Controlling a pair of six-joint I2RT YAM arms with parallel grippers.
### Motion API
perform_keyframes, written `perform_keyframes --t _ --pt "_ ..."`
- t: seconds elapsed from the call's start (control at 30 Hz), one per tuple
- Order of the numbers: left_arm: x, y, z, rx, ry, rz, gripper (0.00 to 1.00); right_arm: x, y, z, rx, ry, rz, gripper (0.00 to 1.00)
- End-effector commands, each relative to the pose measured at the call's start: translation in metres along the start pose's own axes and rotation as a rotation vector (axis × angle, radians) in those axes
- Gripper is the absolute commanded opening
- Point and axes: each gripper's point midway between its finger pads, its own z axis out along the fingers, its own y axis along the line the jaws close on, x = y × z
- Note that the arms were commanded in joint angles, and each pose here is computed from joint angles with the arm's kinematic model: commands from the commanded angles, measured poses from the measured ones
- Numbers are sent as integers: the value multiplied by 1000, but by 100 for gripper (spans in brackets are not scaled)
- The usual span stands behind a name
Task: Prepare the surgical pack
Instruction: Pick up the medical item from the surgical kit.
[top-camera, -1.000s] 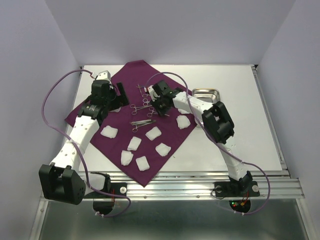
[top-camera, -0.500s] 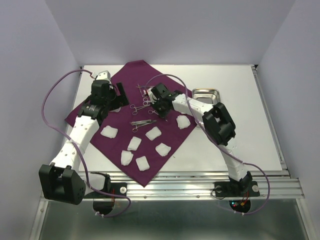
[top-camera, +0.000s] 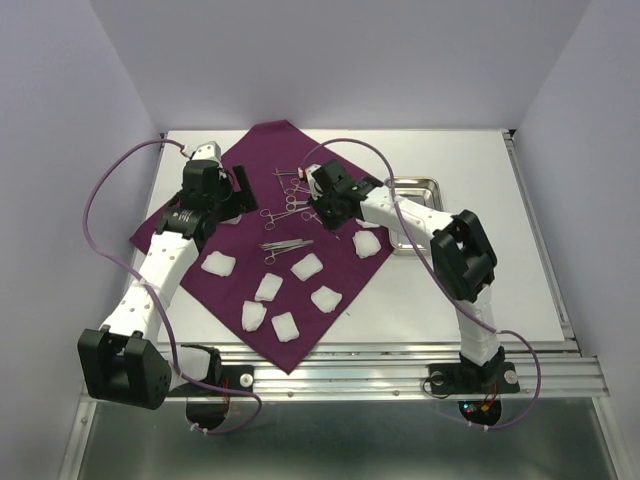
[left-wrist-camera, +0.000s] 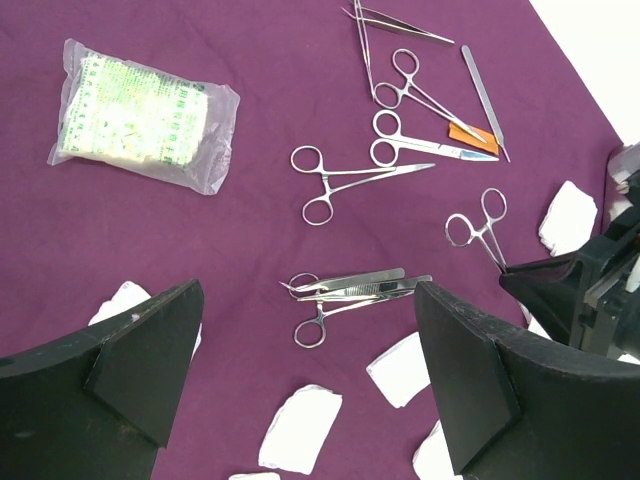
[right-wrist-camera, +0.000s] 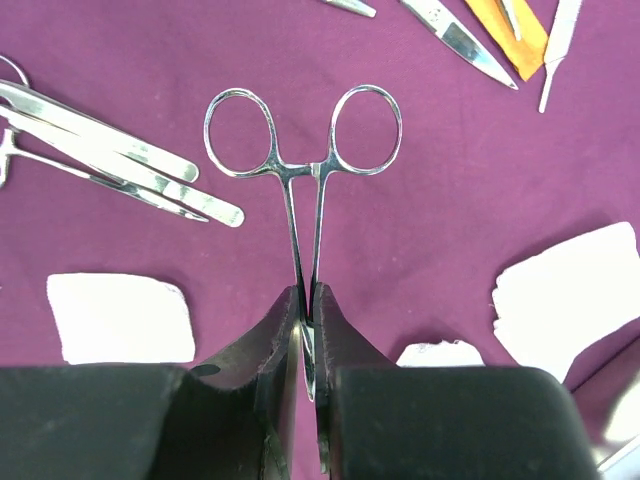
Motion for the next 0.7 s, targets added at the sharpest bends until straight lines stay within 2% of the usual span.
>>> perform_keyframes --t 0.0,0.33,0.67 --pt "-7 2 -1 -5 -34 7 99 -18 3 -14 15 -73 52 1" --pt "-7 1 -4 2 -35 8 99 -30 -14 -30 65 -152 119 1" --pt "-4 4 -4 -9 -30 15 99 -39 -86 -72 126 -280 297 1"
